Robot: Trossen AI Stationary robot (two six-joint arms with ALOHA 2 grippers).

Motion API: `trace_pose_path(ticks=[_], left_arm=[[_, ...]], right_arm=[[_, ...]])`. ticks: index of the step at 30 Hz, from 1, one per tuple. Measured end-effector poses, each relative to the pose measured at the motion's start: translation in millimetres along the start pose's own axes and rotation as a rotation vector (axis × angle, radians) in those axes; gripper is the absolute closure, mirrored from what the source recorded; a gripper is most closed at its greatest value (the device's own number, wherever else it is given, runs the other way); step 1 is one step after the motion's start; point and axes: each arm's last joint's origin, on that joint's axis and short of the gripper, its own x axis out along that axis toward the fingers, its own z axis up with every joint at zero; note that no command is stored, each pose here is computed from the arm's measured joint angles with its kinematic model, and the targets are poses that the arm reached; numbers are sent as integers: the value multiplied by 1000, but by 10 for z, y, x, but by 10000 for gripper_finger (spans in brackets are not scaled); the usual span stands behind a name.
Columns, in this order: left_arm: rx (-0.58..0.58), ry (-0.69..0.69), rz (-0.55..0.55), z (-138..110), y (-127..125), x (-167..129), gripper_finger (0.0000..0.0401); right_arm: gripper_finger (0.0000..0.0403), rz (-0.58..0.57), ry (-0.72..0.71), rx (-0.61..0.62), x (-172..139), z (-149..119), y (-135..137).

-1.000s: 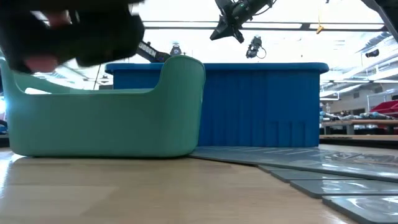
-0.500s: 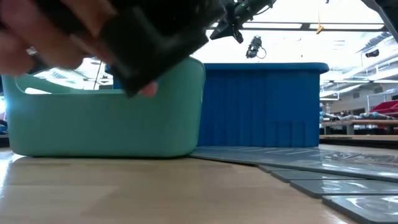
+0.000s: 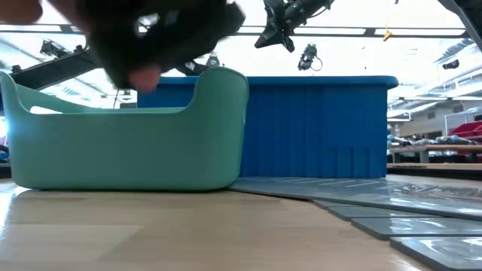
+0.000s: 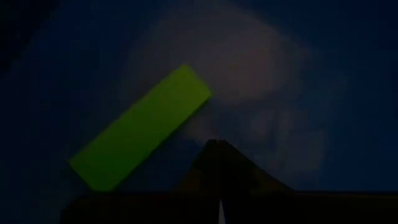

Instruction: Sort Items/Unsort Items

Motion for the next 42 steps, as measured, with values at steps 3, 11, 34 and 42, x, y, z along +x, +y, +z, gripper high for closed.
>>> trace_pose_path(ticks=[3, 11, 34, 42], left_arm=[[28, -56, -44, 91, -37, -186, 401], [110, -181, 134, 262, 27, -278, 367], [-19, 57, -113, -24, -71, -89, 397], [20, -36, -86, 209, -78, -412, 352]], right_arm=[[403, 0, 0, 0, 0, 0, 0], [403, 14, 0, 1, 0, 0, 4], [403, 26, 6, -3, 1, -6, 12], [403, 32, 7, -3, 1, -7, 13]])
